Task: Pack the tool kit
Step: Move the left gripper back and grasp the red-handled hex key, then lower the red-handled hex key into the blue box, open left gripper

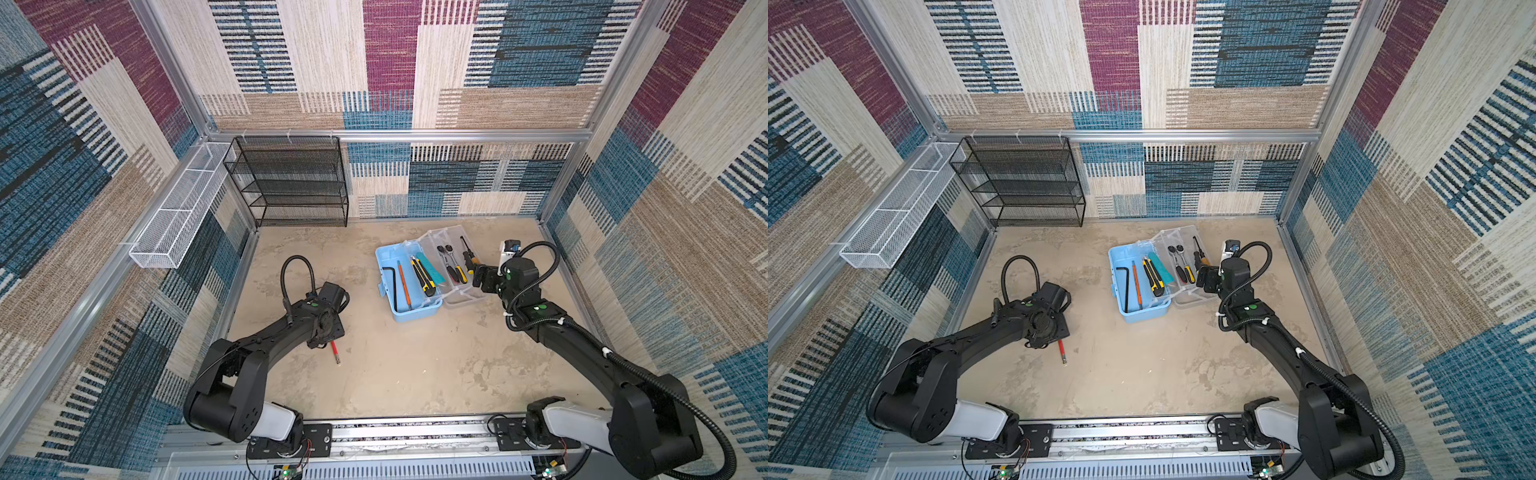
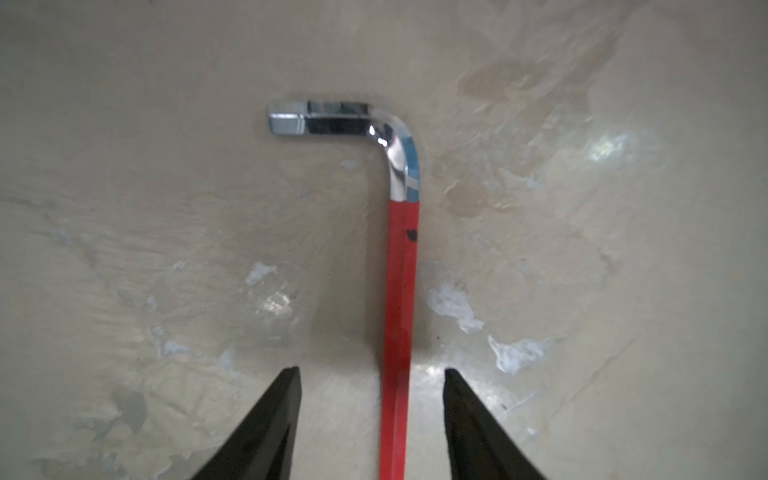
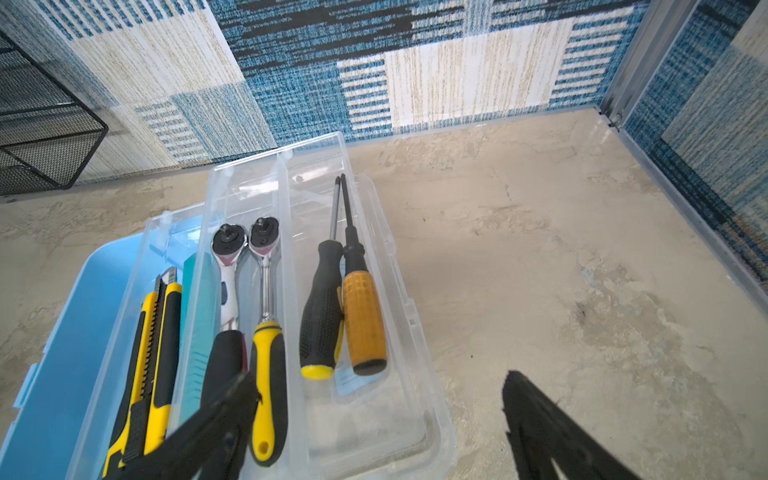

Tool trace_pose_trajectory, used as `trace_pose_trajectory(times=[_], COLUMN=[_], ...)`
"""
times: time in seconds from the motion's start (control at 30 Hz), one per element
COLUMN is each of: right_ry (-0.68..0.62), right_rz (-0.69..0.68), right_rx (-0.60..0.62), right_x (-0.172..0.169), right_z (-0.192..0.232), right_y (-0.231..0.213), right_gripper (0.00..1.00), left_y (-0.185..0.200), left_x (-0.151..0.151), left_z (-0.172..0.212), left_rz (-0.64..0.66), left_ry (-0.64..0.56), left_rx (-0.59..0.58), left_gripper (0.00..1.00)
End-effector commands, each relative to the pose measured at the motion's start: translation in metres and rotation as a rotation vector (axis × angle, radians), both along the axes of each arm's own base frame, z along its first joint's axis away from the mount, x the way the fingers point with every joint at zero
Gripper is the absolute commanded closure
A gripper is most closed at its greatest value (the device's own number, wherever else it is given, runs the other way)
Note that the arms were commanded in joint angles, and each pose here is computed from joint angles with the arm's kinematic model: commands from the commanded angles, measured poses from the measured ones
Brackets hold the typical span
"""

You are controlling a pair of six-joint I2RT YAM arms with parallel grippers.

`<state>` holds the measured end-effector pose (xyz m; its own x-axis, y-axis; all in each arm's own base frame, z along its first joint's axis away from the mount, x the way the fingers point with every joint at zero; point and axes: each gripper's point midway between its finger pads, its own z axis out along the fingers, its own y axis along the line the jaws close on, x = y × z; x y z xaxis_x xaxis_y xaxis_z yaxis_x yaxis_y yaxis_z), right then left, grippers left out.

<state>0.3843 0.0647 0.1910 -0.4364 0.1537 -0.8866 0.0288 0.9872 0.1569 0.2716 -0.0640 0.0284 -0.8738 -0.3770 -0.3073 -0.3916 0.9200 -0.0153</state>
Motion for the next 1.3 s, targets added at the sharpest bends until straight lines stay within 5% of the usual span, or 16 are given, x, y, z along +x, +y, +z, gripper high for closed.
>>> trace_pose_trajectory(times=[0.0,0.47,0.73,1.27], right_ry=[-0.015,-0.006,0.012,-0.003], right_rz=[-0.025,-0.075,-0.081,-0.035], right_rx=[0.005,0.008,0.020,0.038], right_x=[0.001,-0.001,0.002,0.003], right_z=[0.006,0.004,-0.002,-0.004], right_y=[-0.004,-0.012,-0.011,-0.003], right_gripper=[0.06,0.06,0.06,0.06], left_y=[-0.010,-0.020,-0.035,-0.122], left_x=[0.004,-0.004,0.015,0.115], left_z=[-0.009,-0.031,-0.007,0.137], left_rz=[-0.010,-0.066,-0.113,-0.302], left_ry=[0.007,0.059,-0.012,-0.385], left_rx=[-0.048,-0.099,-0.149,-0.335], left_gripper=[0.44,1.00,1.00,1.00])
